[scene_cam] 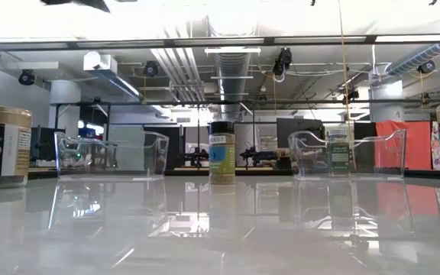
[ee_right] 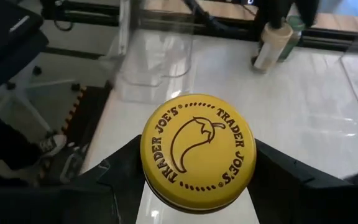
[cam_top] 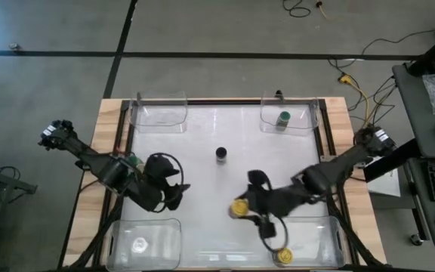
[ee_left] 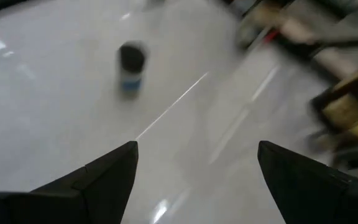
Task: Sort spices by type
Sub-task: Put the yellow seasoning bottle into the bottom right transparent bin
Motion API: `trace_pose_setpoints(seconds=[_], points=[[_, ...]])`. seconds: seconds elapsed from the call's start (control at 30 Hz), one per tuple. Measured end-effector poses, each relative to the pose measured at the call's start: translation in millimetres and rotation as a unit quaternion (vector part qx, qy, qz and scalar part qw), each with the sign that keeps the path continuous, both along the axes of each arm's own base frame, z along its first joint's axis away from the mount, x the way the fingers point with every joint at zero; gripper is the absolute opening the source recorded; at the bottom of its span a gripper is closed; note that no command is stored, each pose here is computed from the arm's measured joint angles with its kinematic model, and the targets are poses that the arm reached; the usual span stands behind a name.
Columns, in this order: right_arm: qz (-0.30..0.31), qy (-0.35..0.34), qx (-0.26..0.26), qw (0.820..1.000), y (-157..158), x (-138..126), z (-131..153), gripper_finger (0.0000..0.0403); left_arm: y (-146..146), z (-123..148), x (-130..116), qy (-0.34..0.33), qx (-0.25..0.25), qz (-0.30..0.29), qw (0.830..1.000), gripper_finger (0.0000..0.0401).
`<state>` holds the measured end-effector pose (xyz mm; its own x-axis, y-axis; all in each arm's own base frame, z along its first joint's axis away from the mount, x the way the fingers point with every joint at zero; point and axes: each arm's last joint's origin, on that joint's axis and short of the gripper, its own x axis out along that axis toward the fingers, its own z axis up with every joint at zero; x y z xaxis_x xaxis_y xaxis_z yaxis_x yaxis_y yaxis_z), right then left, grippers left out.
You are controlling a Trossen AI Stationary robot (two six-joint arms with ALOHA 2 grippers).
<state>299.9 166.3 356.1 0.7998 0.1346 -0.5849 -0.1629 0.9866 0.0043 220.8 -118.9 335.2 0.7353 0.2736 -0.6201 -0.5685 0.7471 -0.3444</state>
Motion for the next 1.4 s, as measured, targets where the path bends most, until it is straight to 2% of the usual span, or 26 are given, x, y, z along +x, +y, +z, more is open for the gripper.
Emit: trace_pose_setpoints(seconds=[0.2, 0.47, 0.6, 0.77, 0.97, 1.2, 1.4], points=[[-0.004, 0.013, 0.001, 1.000, 22.4, -37.3, 7.9, 0.0222, -3.1, 30.2, 9.1, -0.090, 0.012, -0.005, 0.996, 0.0316], [-0.030, 0.020, 0.037, 0.999, 52.7, -83.2, 11.9, 0.0223, -3.8, 51.7, 7.7, -0.123, -0.001, -0.005, 0.992, 0.0316], [-0.029, 0.045, 0.060, 0.997, 68.5, -104.9, 7.6, 0.0223, -8.4, 50.4, 8.3, -0.130, -0.002, -0.015, 0.991, 0.0316], [-0.061, 0.081, 0.070, 0.992, 83.8, -132.9, -3.4, 0.0223, -18.1, 39.7, 18.3, -0.124, -0.025, 0.000, 0.992, 0.0316], [-0.112, 0.095, 0.030, 0.989, 81.3, -159.2, -14.6, 0.0223, -25.2, 26.2, 33.2, -0.107, 0.009, 0.010, 0.994, 0.0316], [-0.154, 0.116, 0.061, 0.979, 90.3, -182.3, -45.9, 0.0223, -20.2, 17.4, 45.3, -0.104, 0.039, 0.046, 0.993, 0.0316], [-0.149, 0.092, 0.040, 0.984, 104.1, -200.8, -79.9, 0.0223, -17.0, 15.4, 45.9, -0.088, 0.055, 0.038, 0.994, 0.0316]])
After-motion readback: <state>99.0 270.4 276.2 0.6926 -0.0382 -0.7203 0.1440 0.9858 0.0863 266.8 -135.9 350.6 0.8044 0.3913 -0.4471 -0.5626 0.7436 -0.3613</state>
